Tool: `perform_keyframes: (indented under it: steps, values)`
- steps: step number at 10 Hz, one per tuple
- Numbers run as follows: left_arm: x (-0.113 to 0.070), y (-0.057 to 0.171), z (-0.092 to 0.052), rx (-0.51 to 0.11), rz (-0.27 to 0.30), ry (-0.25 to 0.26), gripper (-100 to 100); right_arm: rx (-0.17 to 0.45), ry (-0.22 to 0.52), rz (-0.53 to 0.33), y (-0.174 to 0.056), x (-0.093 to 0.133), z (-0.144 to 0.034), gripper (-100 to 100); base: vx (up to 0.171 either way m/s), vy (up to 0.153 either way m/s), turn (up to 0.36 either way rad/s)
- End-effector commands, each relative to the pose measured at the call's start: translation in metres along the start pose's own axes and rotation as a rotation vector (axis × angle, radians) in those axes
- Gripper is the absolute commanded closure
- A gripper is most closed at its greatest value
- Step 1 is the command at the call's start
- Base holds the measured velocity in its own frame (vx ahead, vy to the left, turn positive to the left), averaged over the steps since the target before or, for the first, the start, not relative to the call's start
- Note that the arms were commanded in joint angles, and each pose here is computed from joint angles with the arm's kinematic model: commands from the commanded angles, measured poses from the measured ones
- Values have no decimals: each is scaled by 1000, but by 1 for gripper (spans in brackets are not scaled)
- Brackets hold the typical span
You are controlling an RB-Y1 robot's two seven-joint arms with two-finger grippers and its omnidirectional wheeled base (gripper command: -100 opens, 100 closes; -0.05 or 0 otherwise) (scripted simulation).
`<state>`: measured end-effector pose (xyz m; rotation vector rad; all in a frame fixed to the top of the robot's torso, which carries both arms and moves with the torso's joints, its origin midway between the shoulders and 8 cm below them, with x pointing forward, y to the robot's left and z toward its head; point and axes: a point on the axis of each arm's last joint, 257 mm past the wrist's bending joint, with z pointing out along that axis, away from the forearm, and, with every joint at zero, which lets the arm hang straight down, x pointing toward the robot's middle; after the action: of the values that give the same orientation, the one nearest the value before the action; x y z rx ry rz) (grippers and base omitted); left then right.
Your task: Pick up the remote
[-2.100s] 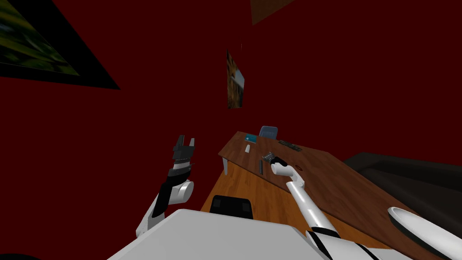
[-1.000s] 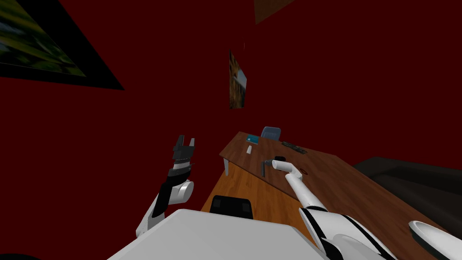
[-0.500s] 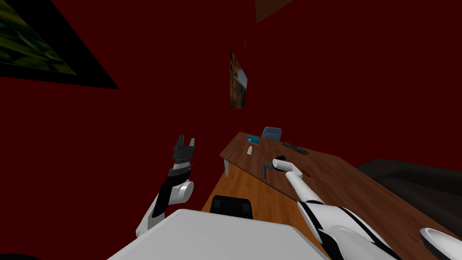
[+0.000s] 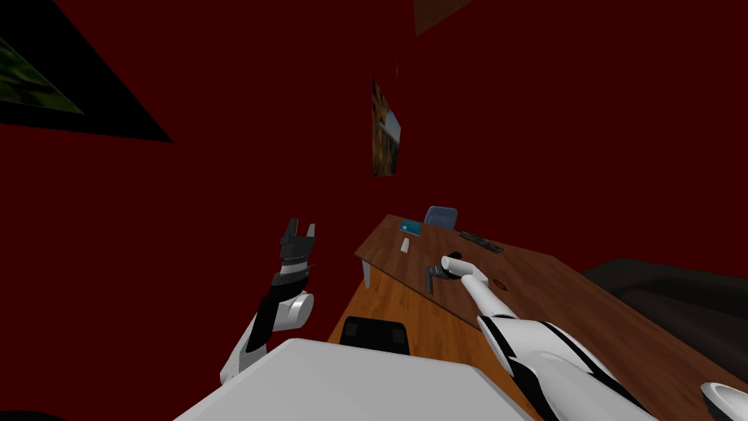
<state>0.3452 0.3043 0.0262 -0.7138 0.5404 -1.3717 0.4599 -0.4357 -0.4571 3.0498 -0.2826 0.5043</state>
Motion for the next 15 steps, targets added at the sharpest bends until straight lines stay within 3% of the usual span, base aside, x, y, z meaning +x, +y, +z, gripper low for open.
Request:
perform_keyframes:
  steps: [1, 10, 13, 14, 15]
  values:
    - [0, 0, 0, 0, 0, 0, 0, 17, -74, 74, -3, -18, 2, -100, 68, 14, -16]
    - [0, 0, 0, 0, 0, 0, 0, 38, -319, 313, -15, -84, 4, -100, 54, 10, -19]
    - [0, 0, 0, 0, 0, 0, 0, 38, -321, 315, -15, -84, 4, -100, 28, 6, -7]
    - [0, 0, 0, 0, 0, 0, 0, 38, -322, 315, -15, -85, 4, 0, 0, 0, 0]
    - [0, 0, 0, 0, 0, 0, 0, 39, -321, 308, -15, -97, 13, -100, 38, 3, -47]
